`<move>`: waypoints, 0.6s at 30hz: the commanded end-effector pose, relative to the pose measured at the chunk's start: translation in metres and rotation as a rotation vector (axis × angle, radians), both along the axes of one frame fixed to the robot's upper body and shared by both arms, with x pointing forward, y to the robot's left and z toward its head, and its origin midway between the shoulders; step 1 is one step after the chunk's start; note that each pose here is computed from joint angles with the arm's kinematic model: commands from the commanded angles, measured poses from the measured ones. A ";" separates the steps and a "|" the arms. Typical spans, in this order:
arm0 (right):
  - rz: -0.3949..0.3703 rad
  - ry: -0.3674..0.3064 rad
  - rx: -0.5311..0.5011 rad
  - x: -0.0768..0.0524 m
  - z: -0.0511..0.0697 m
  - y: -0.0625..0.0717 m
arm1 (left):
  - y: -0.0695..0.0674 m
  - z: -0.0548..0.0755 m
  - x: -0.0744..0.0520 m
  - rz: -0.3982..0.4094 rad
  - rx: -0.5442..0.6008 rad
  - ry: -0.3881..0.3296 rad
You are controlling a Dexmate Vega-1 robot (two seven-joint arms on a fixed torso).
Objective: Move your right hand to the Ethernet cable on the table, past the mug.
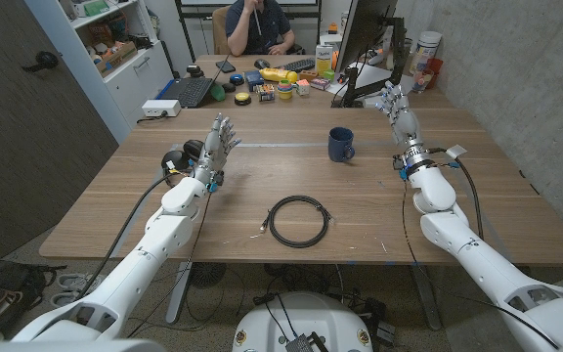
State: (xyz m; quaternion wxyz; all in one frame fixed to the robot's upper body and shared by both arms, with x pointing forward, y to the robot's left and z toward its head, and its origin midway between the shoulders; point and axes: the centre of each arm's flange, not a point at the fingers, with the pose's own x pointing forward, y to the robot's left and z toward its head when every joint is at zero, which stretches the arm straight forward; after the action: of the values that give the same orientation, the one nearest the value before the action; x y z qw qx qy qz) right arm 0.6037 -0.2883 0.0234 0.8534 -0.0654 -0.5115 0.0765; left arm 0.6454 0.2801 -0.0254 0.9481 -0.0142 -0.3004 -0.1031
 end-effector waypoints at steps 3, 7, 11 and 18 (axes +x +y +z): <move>-0.103 -0.184 -0.130 -0.035 0.010 0.007 | -0.003 0.000 -0.005 -0.001 0.014 -0.001; -0.130 -0.206 -0.192 -0.044 0.013 0.009 | -0.003 -0.001 -0.006 -0.001 0.013 -0.001; -0.159 -0.217 -0.273 -0.051 0.017 0.010 | -0.003 -0.003 -0.007 -0.004 0.010 -0.001; -0.169 -0.233 -0.419 -0.057 0.025 0.017 | -0.003 -0.004 -0.009 -0.001 0.007 -0.003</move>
State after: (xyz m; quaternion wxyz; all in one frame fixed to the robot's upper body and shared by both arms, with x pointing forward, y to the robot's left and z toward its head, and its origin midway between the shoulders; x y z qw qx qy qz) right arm 0.5628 -0.2802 0.0380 0.7946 -0.1921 -0.5716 0.0707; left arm 0.6398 0.2773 -0.0272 0.9479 -0.0100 -0.3006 -0.1052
